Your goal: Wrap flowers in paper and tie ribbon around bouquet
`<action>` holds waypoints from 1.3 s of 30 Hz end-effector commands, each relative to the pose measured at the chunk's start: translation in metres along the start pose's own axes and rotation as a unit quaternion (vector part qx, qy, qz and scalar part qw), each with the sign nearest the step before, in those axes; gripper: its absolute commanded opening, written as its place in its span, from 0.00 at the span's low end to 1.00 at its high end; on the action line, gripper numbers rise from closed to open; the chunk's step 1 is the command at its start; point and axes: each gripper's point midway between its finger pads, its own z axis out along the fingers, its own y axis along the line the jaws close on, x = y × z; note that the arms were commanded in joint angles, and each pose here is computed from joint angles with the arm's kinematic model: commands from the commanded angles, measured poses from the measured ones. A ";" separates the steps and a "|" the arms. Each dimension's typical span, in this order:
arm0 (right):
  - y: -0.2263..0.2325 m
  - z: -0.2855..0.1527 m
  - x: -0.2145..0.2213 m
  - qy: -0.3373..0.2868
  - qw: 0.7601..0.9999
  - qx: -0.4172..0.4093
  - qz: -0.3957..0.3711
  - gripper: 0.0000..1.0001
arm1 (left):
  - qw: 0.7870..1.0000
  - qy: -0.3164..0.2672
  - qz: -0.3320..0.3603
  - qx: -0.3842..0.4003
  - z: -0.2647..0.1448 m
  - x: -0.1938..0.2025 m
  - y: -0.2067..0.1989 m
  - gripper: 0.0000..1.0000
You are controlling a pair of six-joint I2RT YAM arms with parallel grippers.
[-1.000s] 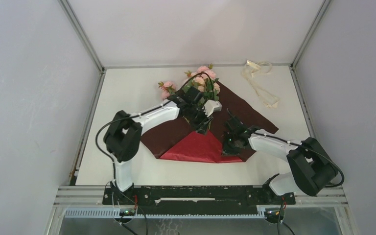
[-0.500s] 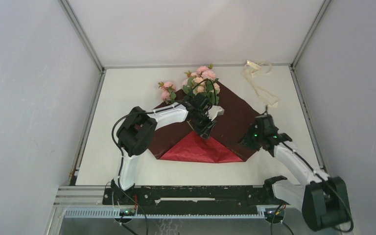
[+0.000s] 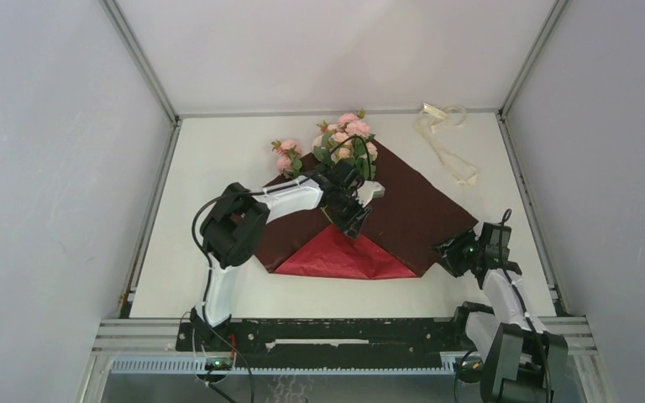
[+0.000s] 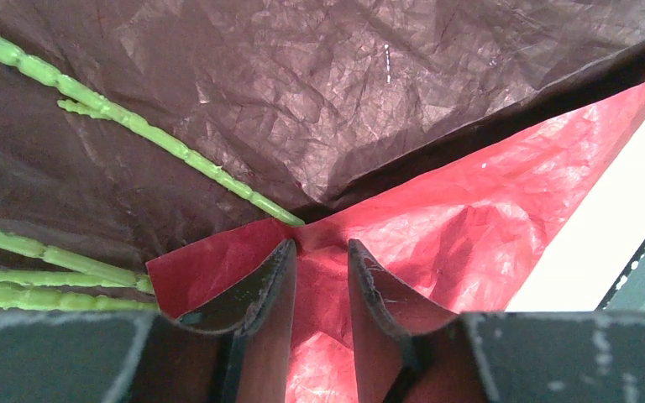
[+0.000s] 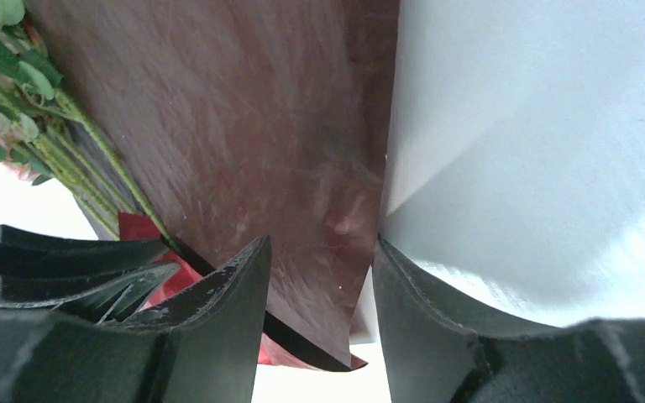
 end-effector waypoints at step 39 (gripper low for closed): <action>0.141 -0.051 0.074 0.009 0.948 -0.105 -0.300 0.00 | 0.999 0.032 0.002 -0.021 0.022 0.010 0.014 0.35</action>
